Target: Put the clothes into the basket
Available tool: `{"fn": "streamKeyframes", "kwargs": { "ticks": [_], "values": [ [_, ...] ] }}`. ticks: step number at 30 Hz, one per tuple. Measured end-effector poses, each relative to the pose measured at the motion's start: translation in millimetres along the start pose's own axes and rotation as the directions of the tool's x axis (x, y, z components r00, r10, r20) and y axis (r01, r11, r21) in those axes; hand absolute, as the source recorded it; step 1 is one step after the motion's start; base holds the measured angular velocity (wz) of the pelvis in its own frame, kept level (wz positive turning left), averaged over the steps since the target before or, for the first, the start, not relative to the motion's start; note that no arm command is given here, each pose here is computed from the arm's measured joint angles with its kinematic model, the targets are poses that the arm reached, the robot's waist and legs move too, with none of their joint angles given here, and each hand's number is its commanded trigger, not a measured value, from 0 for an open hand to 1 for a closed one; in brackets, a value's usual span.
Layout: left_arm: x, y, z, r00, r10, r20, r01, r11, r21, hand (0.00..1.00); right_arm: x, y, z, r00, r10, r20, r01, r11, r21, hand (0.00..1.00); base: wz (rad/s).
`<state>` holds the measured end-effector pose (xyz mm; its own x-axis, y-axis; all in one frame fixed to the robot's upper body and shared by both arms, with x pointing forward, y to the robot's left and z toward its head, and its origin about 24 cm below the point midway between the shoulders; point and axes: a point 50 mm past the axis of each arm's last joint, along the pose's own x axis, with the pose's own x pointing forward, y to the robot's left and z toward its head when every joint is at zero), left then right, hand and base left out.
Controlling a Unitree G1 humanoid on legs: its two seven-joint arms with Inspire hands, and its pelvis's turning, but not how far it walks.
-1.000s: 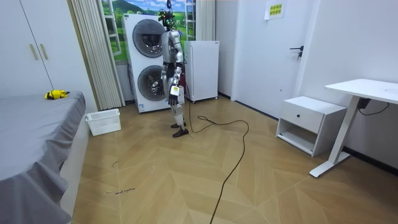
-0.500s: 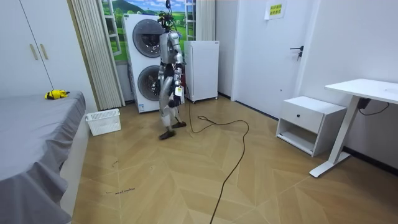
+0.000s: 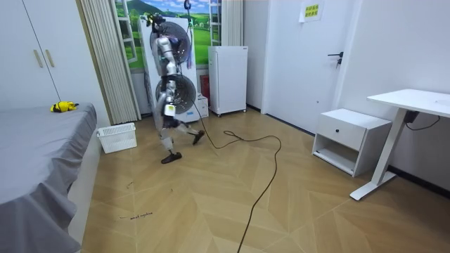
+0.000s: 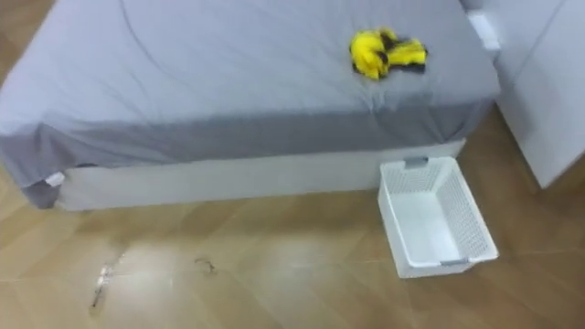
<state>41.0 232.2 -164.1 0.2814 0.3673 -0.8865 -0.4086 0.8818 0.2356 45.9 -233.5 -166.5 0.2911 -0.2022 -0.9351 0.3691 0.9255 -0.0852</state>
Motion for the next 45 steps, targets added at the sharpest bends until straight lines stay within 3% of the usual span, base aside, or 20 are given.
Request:
{"fn": "streamKeyframes", "kwargs": {
  "ticks": [5,8,13,15,16,18,21,28,33,45],
  "values": [
    [2.0,-12.5,21.6,0.995,-0.055,0.078,0.05,0.996,0.069,0.0,0.3,13.4,28.8,0.992,0.03,0.123,-0.033,0.999,0.019,0.0,0.45],
    [-0.3,-23.7,20.4,0.992,-0.098,0.082,0.088,0.989,0.121,0.0,-0.6,15.0,39.1,0.985,-0.001,0.172,-0.003,1.0,0.022,0.0,0.58],
    [-5.4,-11.0,-7.0,0.997,-0.075,0.014,0.073,0.99,0.117,0.0,-1.9,22.6,81.3,0.946,-0.034,0.322,0.021,0.999,0.045,0.0,0.01],
    [-4.9,-10.1,-1.3,0.996,-0.083,0.038,0.078,0.99,0.117,0.0,-3.1,17.3,94.7,0.933,-0.079,0.352,0.049,0.995,0.092,0.0,0.59],
    [-4.9,-9.7,3.1,0.995,-0.085,0.061,0.078,0.99,0.115,0.0,-3.5,14.2,93.7,0.933,-0.096,0.348,0.062,0.992,0.106,0.0,0.7],
    [-5.0,9.6,5.6,0.994,-0.045,0.097,0.033,0.992,0.122,0.0,-4.1,17.6,93.5,0.937,-0.09,0.337,0.05,0.991,0.126,0.0,-0.12],
    [-8.7,13.6,-12.1,0.999,-0.024,0.044,0.02,0.995,0.096,0.0,-5.2,11.6,91.0,0.939,-0.109,0.327,0.078,0.991,0.108,0.0,-0.48],
    [-8.4,3.5,3.1,0.993,-0.057,0.102,0.049,0.995,0.085,0.0,-9.7,11.8,95.4,0.921,-0.148,0.361,0.129,0.989,0.077,0.0,-0.35],
    [-10.8,5.9,-8.3,0.996,-0.05,0.071,0.044,0.996,0.082,0.0,-16.7,15.6,107.1,0.889,-0.189,0.417,0.163,0.982,0.097,0.0,-0.59],
    [-6.6,6.4,-3.3,0.999,-0.037,0.038,0.034,0.997,0.068,0.0,-25.1,12.3,121.1,0.83,-0.314,0.46,0.28,0.949,0.142,0.0,-0.04]
  ]
}}
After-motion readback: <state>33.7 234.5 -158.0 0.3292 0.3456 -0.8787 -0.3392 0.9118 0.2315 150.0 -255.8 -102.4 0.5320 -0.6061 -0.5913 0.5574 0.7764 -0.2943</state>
